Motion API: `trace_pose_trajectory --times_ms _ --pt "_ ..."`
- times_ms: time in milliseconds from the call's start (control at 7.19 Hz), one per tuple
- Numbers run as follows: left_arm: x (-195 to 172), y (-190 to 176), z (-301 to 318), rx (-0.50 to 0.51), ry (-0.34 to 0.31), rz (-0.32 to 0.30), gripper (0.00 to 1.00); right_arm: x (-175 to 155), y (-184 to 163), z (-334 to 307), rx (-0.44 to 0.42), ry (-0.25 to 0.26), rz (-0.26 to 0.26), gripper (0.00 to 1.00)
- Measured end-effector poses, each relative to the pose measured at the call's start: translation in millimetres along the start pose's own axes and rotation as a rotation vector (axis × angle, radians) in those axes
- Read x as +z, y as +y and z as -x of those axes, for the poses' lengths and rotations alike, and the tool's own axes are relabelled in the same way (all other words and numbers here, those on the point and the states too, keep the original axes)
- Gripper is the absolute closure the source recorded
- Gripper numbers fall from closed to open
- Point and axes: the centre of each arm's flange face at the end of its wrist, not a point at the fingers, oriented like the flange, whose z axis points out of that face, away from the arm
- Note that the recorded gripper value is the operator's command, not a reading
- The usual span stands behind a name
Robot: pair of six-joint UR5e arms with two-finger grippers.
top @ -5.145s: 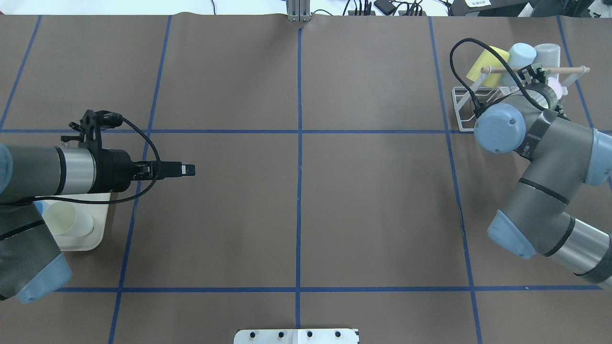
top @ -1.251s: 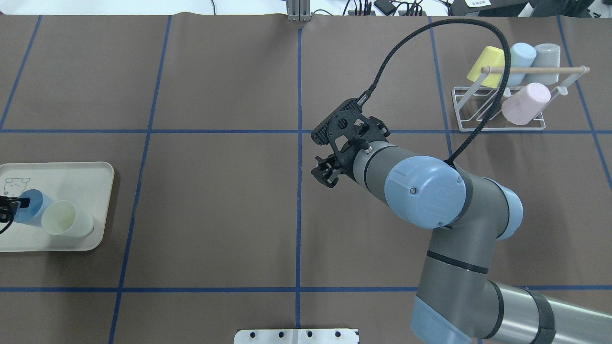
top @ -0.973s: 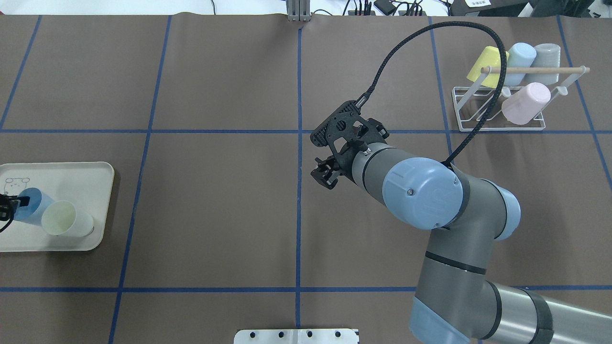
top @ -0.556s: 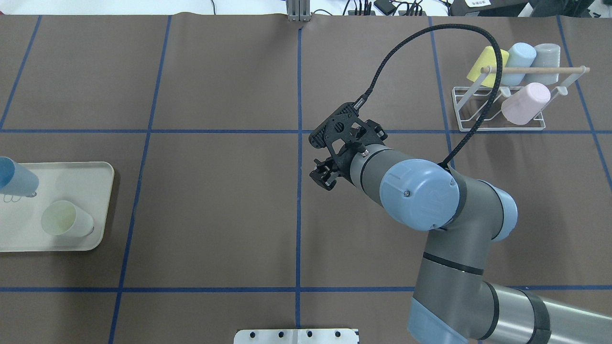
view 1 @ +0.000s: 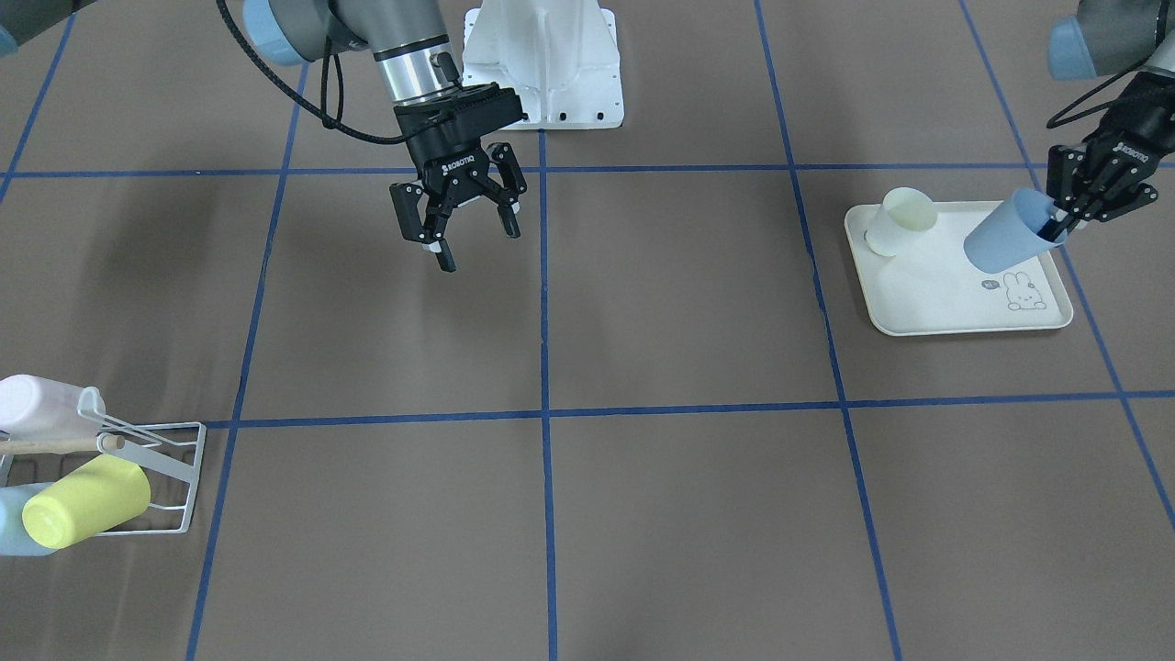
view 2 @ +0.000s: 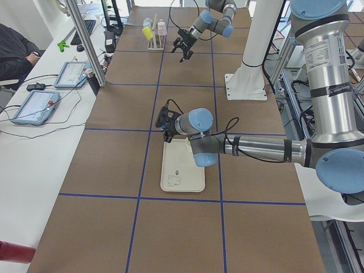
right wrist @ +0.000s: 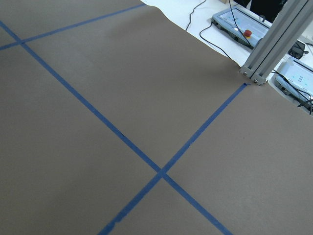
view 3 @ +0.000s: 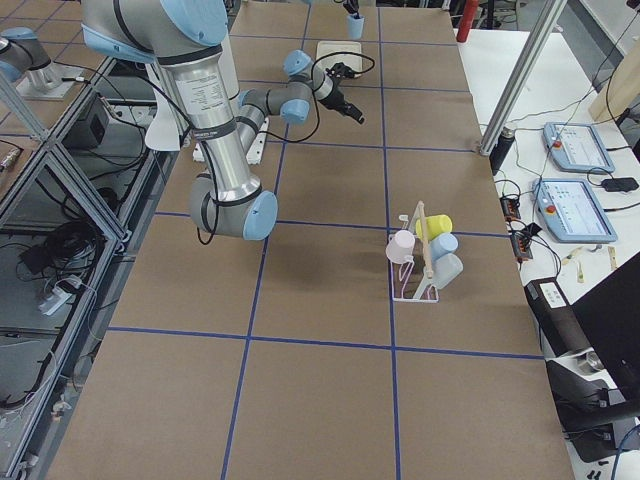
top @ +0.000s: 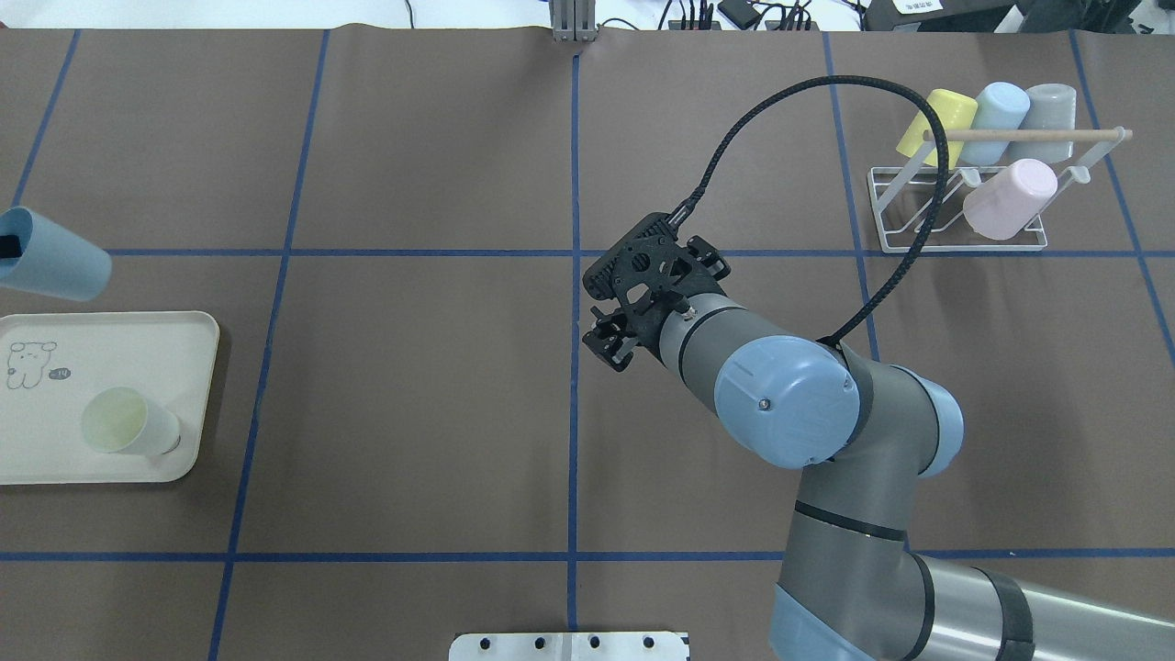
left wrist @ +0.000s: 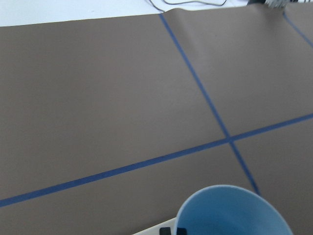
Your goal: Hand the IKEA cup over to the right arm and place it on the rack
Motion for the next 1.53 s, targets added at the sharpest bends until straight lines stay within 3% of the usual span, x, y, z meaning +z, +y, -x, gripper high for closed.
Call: trace_pose_trajectory --times_ms 278,695,1112,1530 --pt "2.2 -22.4 -77.0 -0.166 0.169 0.047 1.00 19.8 15.4 6.8 -0.001 -0.059 -0.087 0.01" --pt "67.1 -22.4 -188.5 -0.304 0.352 0.139 1.00 11.2 33.2 32.9 -0.065 -0.159 -0.186 0.01" --pt "126.0 13.6 -259.7 -0.323 0.443 0.197 1.00 -8.2 70.7 43.8 -0.098 -0.275 -0.352 0.01" --pt "171.9 42.4 -295.9 -0.341 0.466 0.206 1.00 -5.9 94.1 45.6 -0.121 -0.325 -0.483 0.01"
